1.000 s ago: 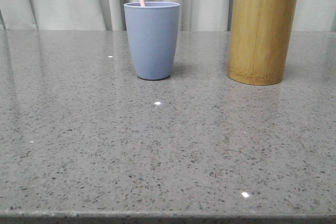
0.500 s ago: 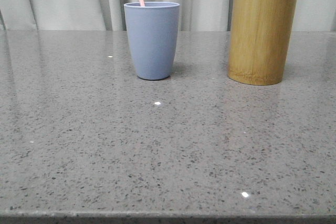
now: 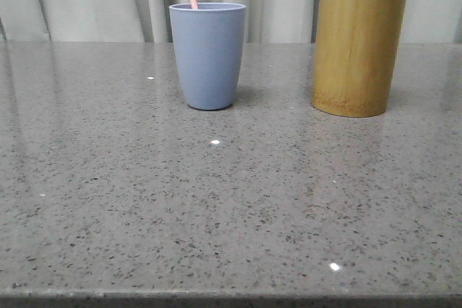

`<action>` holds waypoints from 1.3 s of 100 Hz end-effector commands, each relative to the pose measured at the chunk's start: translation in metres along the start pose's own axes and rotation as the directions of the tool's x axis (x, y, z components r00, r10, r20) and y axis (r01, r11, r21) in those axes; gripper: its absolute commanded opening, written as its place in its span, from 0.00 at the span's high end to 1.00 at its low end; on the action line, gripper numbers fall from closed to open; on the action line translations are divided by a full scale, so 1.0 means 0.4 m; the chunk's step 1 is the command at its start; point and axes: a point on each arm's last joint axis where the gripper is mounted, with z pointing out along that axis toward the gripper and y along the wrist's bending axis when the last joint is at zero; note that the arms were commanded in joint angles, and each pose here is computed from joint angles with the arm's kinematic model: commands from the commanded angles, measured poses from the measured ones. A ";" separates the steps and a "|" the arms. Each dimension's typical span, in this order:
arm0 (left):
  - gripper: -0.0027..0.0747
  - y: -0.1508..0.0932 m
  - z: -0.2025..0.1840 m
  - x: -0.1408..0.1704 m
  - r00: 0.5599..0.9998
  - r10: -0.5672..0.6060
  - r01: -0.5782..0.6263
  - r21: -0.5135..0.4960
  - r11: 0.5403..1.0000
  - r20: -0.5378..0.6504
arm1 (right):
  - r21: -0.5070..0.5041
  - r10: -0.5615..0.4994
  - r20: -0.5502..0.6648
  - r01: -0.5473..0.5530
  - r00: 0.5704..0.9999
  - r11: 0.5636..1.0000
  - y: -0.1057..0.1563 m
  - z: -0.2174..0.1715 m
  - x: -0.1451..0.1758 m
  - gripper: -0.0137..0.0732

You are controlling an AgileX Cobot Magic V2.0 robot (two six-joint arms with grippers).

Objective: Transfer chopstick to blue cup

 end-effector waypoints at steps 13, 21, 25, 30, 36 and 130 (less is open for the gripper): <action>0.99 0.000 -0.006 -0.015 0.995 -0.008 0.008 0.002 1.000 0.103 | 0.074 -0.091 0.174 0.080 0.980 0.994 -0.024 0.014 0.010 0.92; 0.99 0.000 -0.006 -0.015 0.995 -0.008 0.008 0.002 1.000 0.103 | 0.108 -0.098 0.202 0.077 0.974 0.991 -0.039 0.014 0.037 0.92; 0.99 0.000 -0.006 -0.015 0.995 -0.008 0.008 0.002 1.000 0.103 | 0.125 -0.100 0.204 0.076 0.974 0.989 -0.047 0.014 0.057 0.92; 0.99 0.000 -0.006 -0.015 0.995 -0.008 0.008 0.002 1.000 0.103 | 0.149 -0.102 0.207 0.072 0.973 0.986 -0.056 0.011 0.077 0.92; 0.99 0.000 -0.006 -0.015 0.995 -0.008 0.008 0.002 1.000 0.103 | 0.175 -0.104 0.208 0.068 0.973 0.982 -0.066 0.005 0.104 0.92; 0.99 0.000 -0.006 -0.015 0.995 -0.008 0.008 0.002 1.000 0.103 | 0.262 -0.122 0.182 0.072 0.976 0.963 -0.096 -0.036 0.233 0.92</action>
